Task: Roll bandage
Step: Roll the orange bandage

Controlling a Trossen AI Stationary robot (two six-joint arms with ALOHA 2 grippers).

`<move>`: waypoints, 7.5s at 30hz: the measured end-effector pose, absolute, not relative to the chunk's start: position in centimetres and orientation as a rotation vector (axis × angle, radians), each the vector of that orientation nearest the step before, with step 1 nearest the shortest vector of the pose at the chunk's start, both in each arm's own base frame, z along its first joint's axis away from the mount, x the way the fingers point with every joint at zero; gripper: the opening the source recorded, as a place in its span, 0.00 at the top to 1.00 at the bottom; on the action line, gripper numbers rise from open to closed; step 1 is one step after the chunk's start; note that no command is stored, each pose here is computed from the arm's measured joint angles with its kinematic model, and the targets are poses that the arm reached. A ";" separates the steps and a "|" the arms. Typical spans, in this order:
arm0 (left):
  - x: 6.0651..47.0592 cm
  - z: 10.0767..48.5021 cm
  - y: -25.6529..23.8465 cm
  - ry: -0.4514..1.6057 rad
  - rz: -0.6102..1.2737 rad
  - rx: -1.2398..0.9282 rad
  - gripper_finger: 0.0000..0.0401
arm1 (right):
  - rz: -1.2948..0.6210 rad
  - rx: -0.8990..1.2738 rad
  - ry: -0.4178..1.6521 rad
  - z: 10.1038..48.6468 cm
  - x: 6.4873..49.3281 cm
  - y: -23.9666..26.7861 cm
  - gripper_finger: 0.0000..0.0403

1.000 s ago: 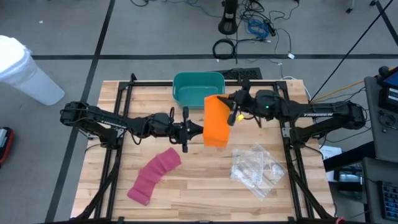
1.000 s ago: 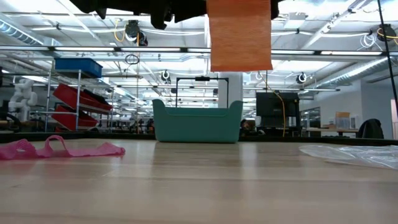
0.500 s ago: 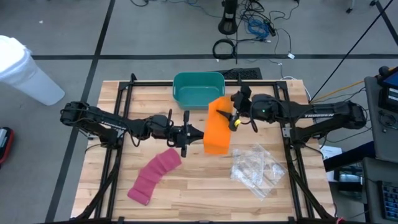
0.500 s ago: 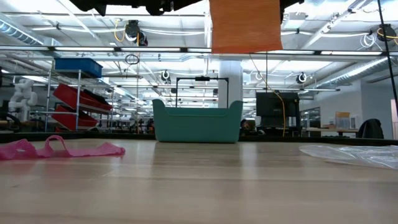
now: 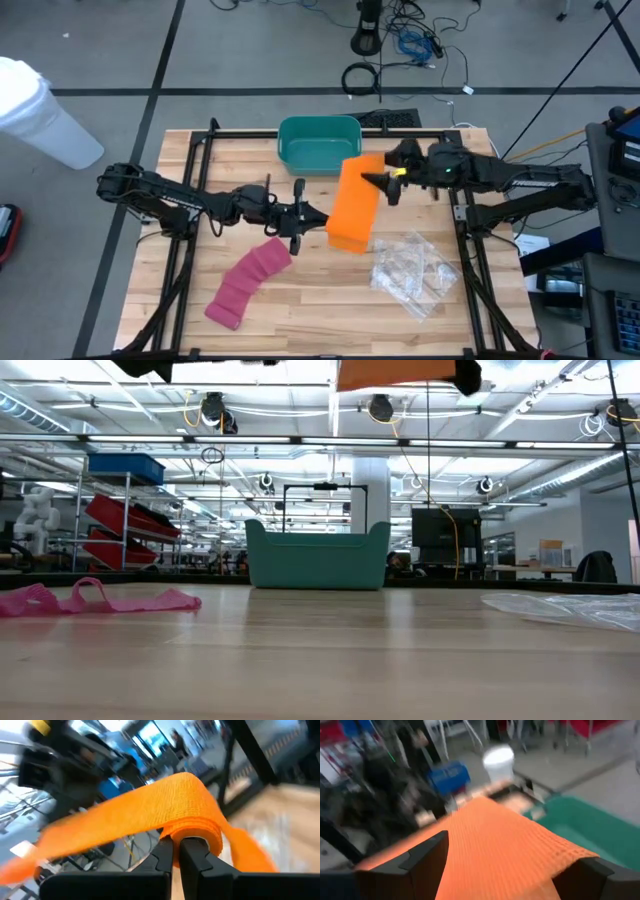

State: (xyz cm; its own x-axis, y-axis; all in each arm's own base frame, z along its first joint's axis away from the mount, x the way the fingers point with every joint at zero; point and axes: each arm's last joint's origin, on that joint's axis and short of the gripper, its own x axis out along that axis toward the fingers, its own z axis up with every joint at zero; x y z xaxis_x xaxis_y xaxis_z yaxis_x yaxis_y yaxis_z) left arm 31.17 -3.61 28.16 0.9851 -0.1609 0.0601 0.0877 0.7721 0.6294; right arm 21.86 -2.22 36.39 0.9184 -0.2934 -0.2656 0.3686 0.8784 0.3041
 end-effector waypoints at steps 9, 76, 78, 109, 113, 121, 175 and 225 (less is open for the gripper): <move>31.5 28.7 -4.4 -0.103 -0.192 0.635 0.97 | -0.248 0.405 0.272 35.3 23.5 -3.2 0.25; 31.2 29.4 -3.6 -0.033 -0.077 0.554 0.97 | -0.067 0.431 0.173 38.6 21.5 -0.5 0.26; 31.3 29.2 -3.6 -0.031 -0.087 0.554 0.97 | -0.145 0.416 0.182 38.5 21.5 -0.9 0.26; 31.6 29.5 -0.2 -0.087 0.073 0.267 0.97 | -0.148 0.119 0.000 20.8 18.3 6.6 0.26; 31.6 29.5 -0.2 -0.086 0.074 0.267 0.97 | -0.189 0.121 -0.009 20.8 18.7 5.9 0.26; 31.6 29.5 -0.2 -0.085 0.074 0.271 0.97 | -0.163 0.168 -0.007 20.2 19.9 5.0 0.26; 31.4 29.5 -3.0 -0.159 -0.280 0.455 0.97 | -0.318 -0.054 0.407 29.9 16.9 1.8 0.66; 31.5 29.4 -2.6 -0.104 -0.114 0.344 0.97 | -0.407 -0.444 0.050 27.4 19.5 12.9 0.60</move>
